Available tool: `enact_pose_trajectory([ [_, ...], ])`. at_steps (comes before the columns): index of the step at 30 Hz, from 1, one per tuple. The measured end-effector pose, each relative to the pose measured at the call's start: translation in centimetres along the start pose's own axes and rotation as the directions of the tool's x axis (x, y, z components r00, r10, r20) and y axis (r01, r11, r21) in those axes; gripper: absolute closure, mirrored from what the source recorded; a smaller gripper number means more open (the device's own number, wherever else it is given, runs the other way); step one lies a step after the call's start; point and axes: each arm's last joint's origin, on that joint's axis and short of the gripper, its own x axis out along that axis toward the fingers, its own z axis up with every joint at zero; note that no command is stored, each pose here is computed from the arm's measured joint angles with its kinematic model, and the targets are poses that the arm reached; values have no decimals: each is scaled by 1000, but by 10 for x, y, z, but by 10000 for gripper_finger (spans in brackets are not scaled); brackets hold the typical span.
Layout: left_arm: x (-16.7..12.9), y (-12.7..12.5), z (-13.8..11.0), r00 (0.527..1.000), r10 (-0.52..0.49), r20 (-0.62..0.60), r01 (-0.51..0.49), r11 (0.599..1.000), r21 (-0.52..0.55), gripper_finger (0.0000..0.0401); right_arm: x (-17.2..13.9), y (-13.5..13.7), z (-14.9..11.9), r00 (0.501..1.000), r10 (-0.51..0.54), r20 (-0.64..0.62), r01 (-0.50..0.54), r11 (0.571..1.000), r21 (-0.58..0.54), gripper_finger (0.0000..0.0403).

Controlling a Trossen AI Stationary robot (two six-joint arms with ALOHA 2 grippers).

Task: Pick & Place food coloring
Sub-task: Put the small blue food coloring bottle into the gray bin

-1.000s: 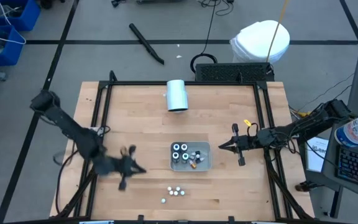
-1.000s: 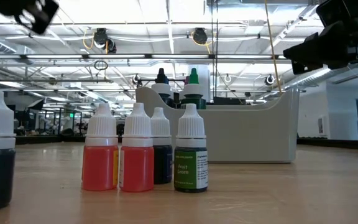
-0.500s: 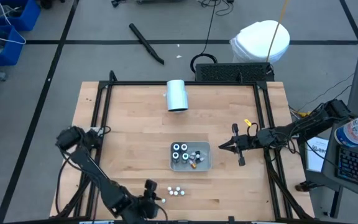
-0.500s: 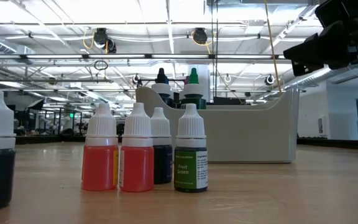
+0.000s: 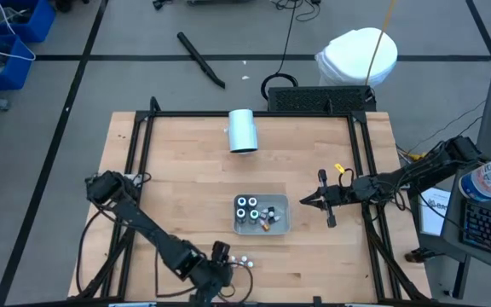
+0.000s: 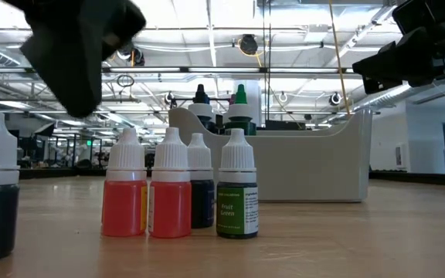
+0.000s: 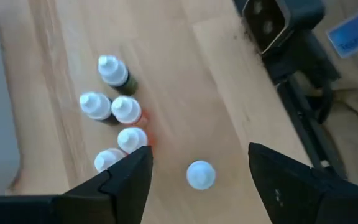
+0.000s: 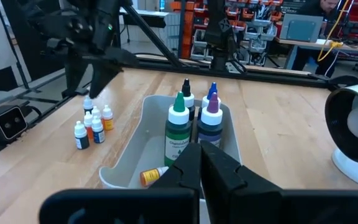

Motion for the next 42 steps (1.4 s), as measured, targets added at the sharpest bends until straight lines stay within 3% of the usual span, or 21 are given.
enact_pose_trajectory([
  [5, 7, 5, -9, 996, -79, -45, 78, 997, -16, 132, 0, 0, 0, 1000, -1, 0, 1, 1000, -10, 403],
  [19, 12, 5, -13, 996, -93, 3, 93, 995, -22, 133, 0, 0, 0, 1000, -2, 1, 2, 1000, -16, 403],
  [31, 12, 6, -12, 997, -83, 7, 83, 996, -14, 207, 0, 0, 0, 1000, -2, 1, 2, 1000, -20, 403],
  [42, 12, 7, -12, 997, -70, 11, 70, 998, 1, 215, 0, 0, 0, 1000, -2, 1, 2, 1000, -20, 403],
])
